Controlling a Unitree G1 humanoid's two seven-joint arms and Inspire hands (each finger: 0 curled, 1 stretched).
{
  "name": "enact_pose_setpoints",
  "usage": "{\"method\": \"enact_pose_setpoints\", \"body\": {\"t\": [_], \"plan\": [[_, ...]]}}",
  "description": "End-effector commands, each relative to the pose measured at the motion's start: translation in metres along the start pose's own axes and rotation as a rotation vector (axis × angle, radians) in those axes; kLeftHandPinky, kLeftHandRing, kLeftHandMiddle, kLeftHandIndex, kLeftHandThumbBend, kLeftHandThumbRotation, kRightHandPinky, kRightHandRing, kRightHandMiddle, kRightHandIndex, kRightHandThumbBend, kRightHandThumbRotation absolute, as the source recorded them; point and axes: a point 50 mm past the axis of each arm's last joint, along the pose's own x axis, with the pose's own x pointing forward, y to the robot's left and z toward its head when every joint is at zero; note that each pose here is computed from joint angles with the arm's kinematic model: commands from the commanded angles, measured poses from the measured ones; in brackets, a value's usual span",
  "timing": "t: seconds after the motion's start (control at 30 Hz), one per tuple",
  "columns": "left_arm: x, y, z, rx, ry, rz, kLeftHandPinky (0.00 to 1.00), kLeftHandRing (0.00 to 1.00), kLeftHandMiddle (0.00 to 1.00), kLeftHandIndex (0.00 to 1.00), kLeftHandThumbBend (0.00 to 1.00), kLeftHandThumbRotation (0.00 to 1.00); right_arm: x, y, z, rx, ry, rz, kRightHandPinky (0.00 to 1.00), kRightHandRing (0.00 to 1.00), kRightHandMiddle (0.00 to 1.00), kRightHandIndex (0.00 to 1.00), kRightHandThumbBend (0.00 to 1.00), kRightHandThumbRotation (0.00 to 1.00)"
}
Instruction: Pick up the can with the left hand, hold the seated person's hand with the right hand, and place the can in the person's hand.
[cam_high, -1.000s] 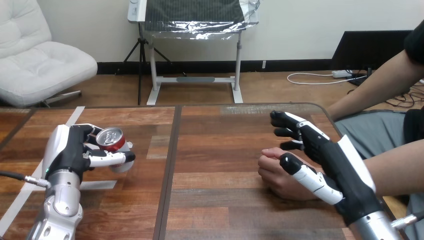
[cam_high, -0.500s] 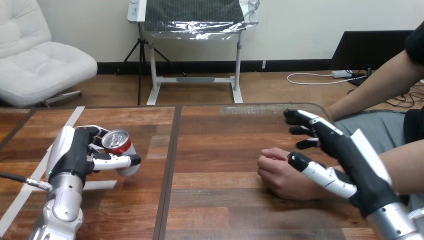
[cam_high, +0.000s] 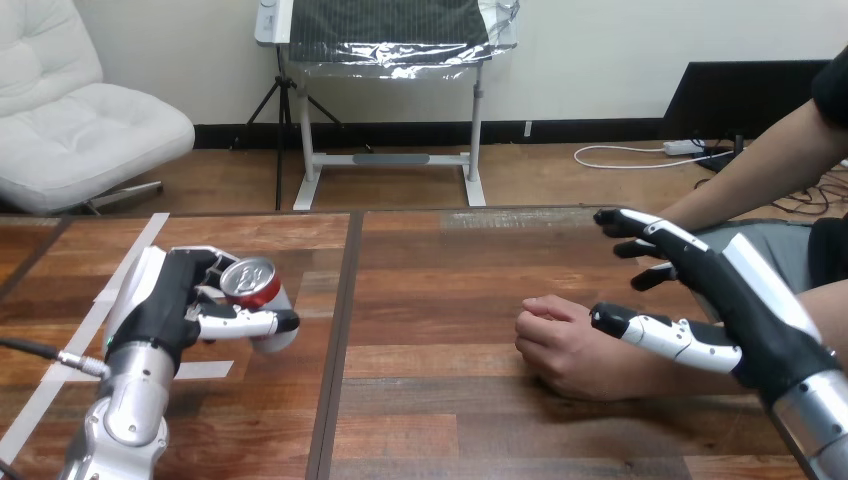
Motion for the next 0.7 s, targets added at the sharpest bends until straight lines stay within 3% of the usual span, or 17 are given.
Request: {"method": "enact_pose_setpoints", "body": {"t": [0.0,0.23,0.67], "plan": [[-0.003,0.038,0.074,-0.033,-0.291,0.108,0.27,0.32,0.39,0.44,0.68,0.00,0.026,-0.051,0.017,-0.159,-0.060,-0.026,0.73,0.88,0.91,0.91,0.91,0.67],[-0.007,0.039,0.078,-0.034,-0.299,0.106,0.27,0.32,0.39,0.44,0.68,0.00,0.028,-0.058,0.016,-0.215,-0.049,0.006,0.82,0.92,0.93,0.93,0.94,0.61],[-0.014,0.041,0.086,-0.042,-0.323,0.094,0.27,0.32,0.38,0.43,0.68,0.00,0.033,-0.071,0.013,-0.323,-0.026,0.051,0.88,0.92,0.93,0.92,0.98,0.56]]}}
